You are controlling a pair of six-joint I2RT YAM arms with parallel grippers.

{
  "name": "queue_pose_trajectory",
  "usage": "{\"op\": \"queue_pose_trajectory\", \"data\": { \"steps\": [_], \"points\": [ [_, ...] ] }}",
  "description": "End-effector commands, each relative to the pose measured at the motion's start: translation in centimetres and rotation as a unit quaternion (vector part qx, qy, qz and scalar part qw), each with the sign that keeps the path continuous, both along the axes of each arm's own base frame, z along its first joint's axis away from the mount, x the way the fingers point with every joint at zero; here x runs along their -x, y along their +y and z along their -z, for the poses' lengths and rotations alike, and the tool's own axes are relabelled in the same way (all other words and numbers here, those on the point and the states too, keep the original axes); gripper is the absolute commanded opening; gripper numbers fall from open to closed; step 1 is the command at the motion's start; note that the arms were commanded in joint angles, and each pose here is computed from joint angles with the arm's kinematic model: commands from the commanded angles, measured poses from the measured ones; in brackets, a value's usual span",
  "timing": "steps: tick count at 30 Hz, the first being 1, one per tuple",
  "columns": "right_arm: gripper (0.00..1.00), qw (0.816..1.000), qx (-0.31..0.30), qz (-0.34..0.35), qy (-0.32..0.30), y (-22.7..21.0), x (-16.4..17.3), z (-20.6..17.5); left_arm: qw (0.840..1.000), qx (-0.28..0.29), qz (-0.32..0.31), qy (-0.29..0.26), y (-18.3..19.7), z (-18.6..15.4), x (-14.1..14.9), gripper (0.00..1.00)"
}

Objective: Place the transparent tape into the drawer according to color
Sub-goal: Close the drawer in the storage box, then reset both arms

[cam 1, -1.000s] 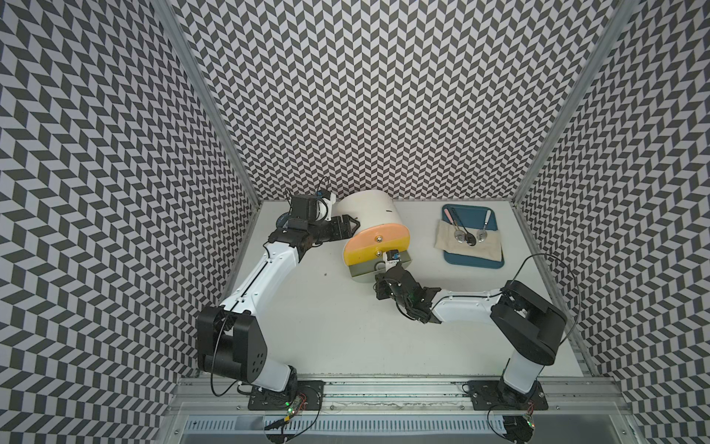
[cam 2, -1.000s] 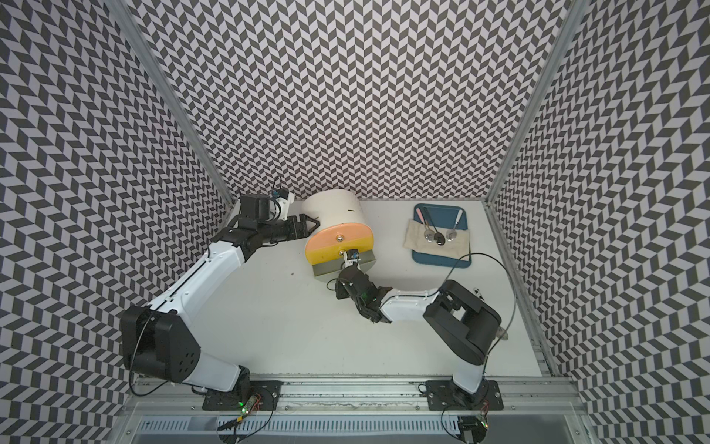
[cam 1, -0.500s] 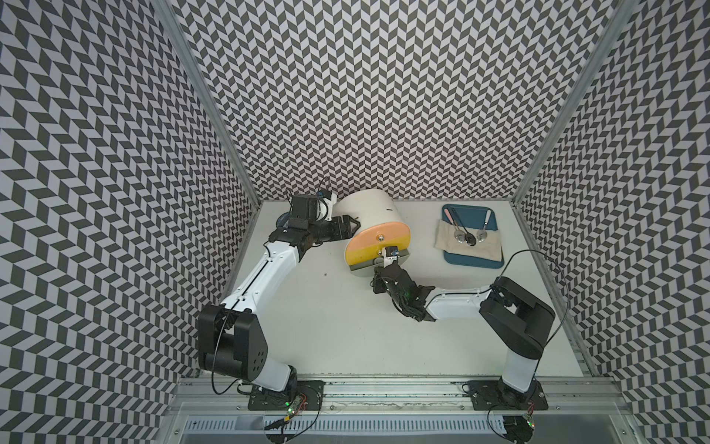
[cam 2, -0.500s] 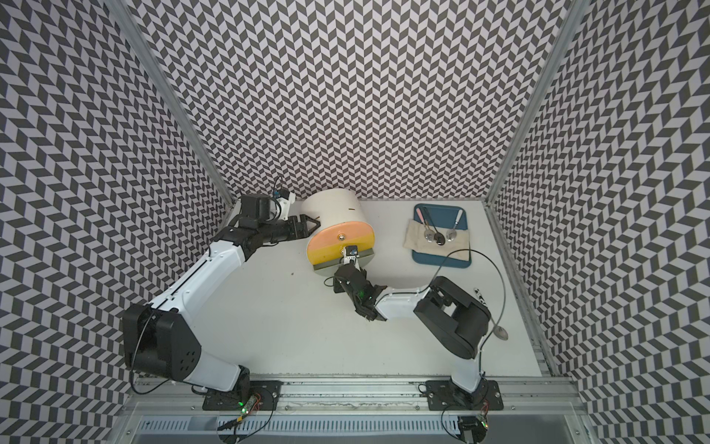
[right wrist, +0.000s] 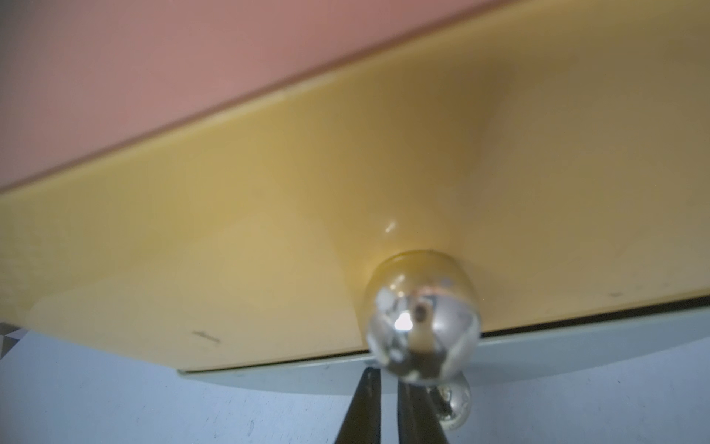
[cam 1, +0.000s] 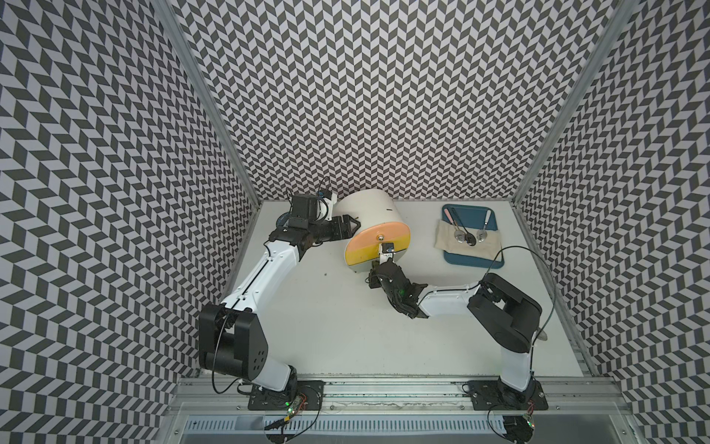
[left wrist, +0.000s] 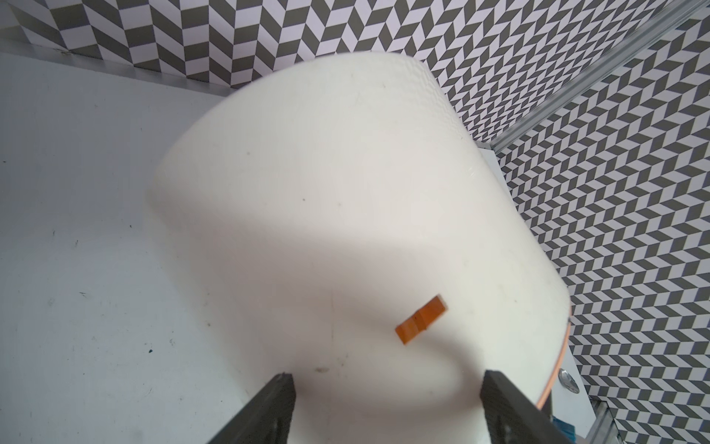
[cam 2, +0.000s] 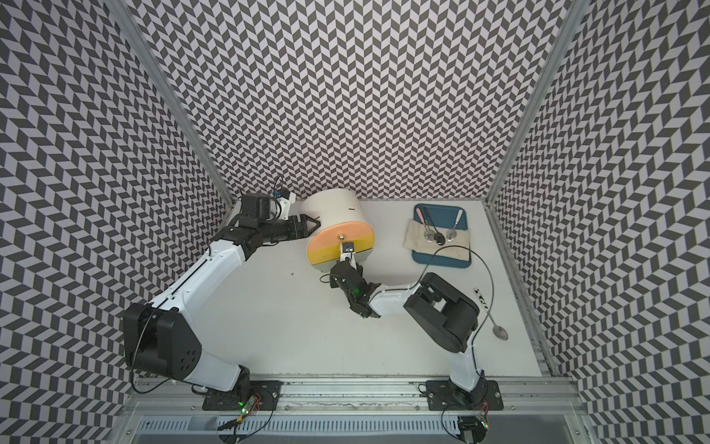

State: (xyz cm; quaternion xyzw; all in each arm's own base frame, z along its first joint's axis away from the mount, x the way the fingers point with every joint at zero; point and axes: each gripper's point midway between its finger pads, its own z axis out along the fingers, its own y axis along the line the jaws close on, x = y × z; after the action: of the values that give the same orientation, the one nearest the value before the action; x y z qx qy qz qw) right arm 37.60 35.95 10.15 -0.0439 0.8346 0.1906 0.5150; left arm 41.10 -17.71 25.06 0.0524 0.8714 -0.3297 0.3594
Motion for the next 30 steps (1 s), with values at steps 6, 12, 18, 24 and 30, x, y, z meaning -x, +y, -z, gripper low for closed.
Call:
{"op": "queue_pose_trajectory", "data": {
  "steps": [6, 12, 18, 24, 30],
  "points": [
    [0.14, 0.999, -0.026, 0.010, -0.034, 0.9, -1.6, -1.9, 1.000, -0.003, 0.010, -0.003, -0.1, -0.3, 0.0, 0.80],
    [0.14, 0.999, -0.027, 0.004, -0.033, 0.7, -1.1, -2.6, 1.000, -0.005, 0.010, -0.004, 0.0, -0.4, 0.0, 0.80],
    [0.32, 0.999, -0.039, -0.016, -0.028, -0.6, 1.2, -4.7, 1.000, 0.000, 0.003, -0.014, 0.1, -1.1, -0.1, 0.82],
    [0.67, 0.999, -0.039, -0.029, -0.009, -2.5, 3.5, -6.2, 0.999, 0.013, -0.010, -0.045, 0.4, -3.0, 0.2, 0.89],
    [0.93, 0.998, -0.028, -0.050, 0.013, -4.2, 5.8, -6.7, 0.995, 0.020, -0.034, -0.090, 1.5, -5.7, 1.3, 1.00]
  ]
}}
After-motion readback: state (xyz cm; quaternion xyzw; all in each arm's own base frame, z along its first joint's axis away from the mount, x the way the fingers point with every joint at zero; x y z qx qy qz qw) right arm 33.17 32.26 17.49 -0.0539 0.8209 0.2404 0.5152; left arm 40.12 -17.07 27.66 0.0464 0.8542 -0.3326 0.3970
